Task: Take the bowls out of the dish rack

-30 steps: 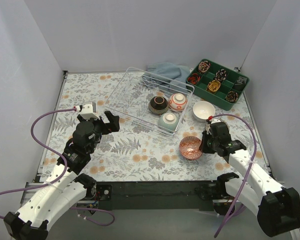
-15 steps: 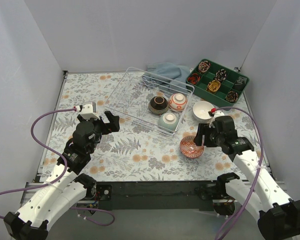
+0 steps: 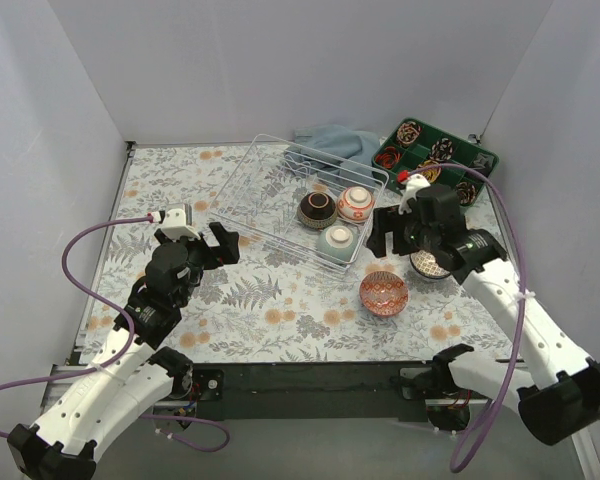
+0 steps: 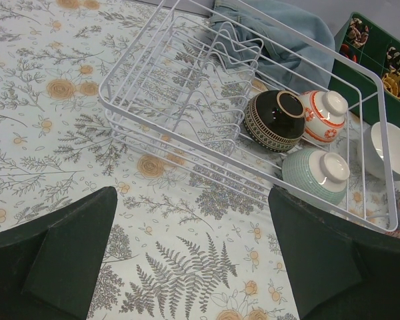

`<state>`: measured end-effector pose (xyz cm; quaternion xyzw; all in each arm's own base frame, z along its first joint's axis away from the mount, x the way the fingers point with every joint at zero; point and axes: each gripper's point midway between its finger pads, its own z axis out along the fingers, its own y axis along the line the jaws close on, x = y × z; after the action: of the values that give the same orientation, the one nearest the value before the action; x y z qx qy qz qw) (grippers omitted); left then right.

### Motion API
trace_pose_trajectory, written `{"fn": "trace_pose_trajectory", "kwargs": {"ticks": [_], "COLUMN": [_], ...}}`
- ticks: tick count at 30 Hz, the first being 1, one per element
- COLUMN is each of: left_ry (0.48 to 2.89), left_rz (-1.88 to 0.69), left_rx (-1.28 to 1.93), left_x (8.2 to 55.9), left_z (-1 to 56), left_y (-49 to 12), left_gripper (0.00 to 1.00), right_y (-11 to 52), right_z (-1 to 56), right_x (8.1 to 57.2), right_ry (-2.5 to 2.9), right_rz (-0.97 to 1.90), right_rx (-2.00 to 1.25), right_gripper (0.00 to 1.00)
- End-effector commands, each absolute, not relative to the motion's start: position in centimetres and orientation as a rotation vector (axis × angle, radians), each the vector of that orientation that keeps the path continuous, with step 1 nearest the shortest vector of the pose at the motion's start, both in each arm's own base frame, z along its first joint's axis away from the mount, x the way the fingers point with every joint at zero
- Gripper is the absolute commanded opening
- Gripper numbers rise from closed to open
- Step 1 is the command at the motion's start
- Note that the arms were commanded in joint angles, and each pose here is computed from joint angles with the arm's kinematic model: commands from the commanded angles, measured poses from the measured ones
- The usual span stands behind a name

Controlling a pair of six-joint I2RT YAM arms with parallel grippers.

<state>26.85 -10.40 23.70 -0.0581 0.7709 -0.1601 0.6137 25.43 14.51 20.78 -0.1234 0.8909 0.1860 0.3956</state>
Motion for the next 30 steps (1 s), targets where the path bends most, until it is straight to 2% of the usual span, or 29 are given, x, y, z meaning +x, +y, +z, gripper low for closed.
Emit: {"fn": "trace_pose_trajectory", "kwargs": {"ticks": [1, 11, 15, 22, 30], "left_ry": [1.784, 1.775, 1.78, 1.788, 1.792], "left_rz": [-0.356, -0.356, -0.356, -0.354, -0.362], "left_rx": [-0.143, -0.156, -0.155, -0.155, -0.15], "left_x": [26.6, 26.4, 26.4, 26.4, 26.4], "left_z": [23.5, 23.6, 23.5, 23.1, 23.0], "left_y": [-10.0, -9.7, -9.7, -9.7, -9.9], "left_gripper": [0.98, 0.98, 0.98, 0.98, 0.98], "right_y": [16.7, 24.6, 26.5, 30.6, 32.2], "right_z": [23.0, 21.9, 21.3, 17.6, 13.8], "right_x": [28.0, 33.9, 37.3, 40.4, 42.8], "right_ry": [2.198, 2.06, 1.958, 1.859, 1.813], "right_rz": [0.363, 0.129, -0.015, -0.015, -0.097], "right_rx": [-0.407, -0.856, -1.026, -1.235, -1.366], "right_gripper": [0.89, 0.89, 0.94, 0.96, 0.96]}}
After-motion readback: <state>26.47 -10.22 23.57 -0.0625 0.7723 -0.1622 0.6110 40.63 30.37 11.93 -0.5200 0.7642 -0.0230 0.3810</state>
